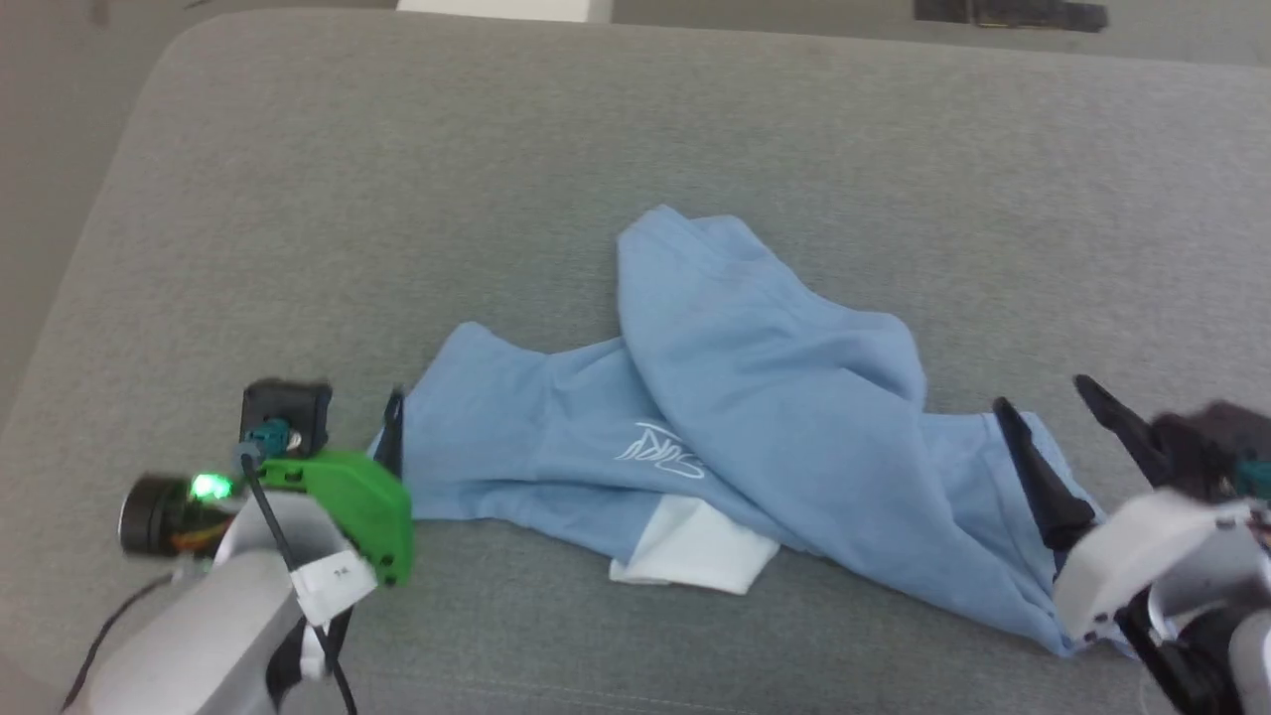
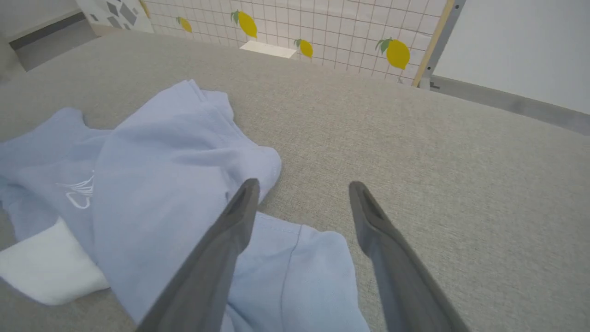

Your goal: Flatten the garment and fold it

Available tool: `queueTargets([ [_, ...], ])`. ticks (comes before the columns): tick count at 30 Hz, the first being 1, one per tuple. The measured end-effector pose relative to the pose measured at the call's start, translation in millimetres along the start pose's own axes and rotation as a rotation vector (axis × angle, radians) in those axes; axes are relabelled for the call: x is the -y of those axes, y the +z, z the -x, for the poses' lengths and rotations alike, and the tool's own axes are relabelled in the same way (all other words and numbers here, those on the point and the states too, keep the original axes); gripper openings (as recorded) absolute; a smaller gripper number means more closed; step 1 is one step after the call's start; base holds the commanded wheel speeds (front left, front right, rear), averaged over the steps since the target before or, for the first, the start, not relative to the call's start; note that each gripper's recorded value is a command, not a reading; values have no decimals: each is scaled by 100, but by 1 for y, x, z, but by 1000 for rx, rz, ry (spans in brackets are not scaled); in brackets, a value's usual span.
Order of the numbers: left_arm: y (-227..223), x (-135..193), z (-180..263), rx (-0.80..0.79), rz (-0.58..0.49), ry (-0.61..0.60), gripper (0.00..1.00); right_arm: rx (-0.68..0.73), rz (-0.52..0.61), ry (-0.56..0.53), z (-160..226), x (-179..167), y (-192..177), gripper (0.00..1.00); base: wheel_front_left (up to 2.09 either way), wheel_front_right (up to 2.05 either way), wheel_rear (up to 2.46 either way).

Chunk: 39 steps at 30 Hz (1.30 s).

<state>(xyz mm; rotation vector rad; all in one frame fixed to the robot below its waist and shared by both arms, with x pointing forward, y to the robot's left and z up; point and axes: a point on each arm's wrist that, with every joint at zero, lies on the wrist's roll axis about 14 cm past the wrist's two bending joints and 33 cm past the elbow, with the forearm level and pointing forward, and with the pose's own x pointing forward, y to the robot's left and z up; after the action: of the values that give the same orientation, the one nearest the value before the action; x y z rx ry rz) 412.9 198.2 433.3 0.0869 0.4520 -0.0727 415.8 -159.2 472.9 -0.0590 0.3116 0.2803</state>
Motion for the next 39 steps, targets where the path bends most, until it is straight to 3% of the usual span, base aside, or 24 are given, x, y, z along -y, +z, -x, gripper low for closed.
queueTargets([
  [3,37,2,3,174,-18,-8,100,-90,15,99,-15,-16,6,100,0,0,0],
  [6,45,3,8,233,-28,-16,100,-207,42,179,-30,-27,9,100,0,0,0],
  [14,31,4,16,229,-19,-1,100,-573,114,240,-65,-28,-22,100,0,0,0],
  [23,7,-11,19,169,-4,61,100,-754,171,302,-95,-46,-64,100,0,0,0],
  [27,-2,-17,19,142,1,82,100,-770,202,322,-103,-50,-76,100,0,0,0],
  [28,-5,-18,19,136,1,87,100,-766,204,325,-105,-51,-77,56,0,0,0],
  [29,-6,-19,19,131,0,90,100,-760,209,327,-107,-52,-78,34,0,0,0],
  [30,-8,-20,19,126,0,93,100,-746,217,327,-109,-52,-78,0,0,0,0],
  [36,-9,-17,17,127,1,89,100,-542,190,318,-122,-54,-51,0,0,0,0],
  [39,-4,-14,17,143,0,80,100,-401,172,312,-121,-53,-20,0,0,0,0],
])
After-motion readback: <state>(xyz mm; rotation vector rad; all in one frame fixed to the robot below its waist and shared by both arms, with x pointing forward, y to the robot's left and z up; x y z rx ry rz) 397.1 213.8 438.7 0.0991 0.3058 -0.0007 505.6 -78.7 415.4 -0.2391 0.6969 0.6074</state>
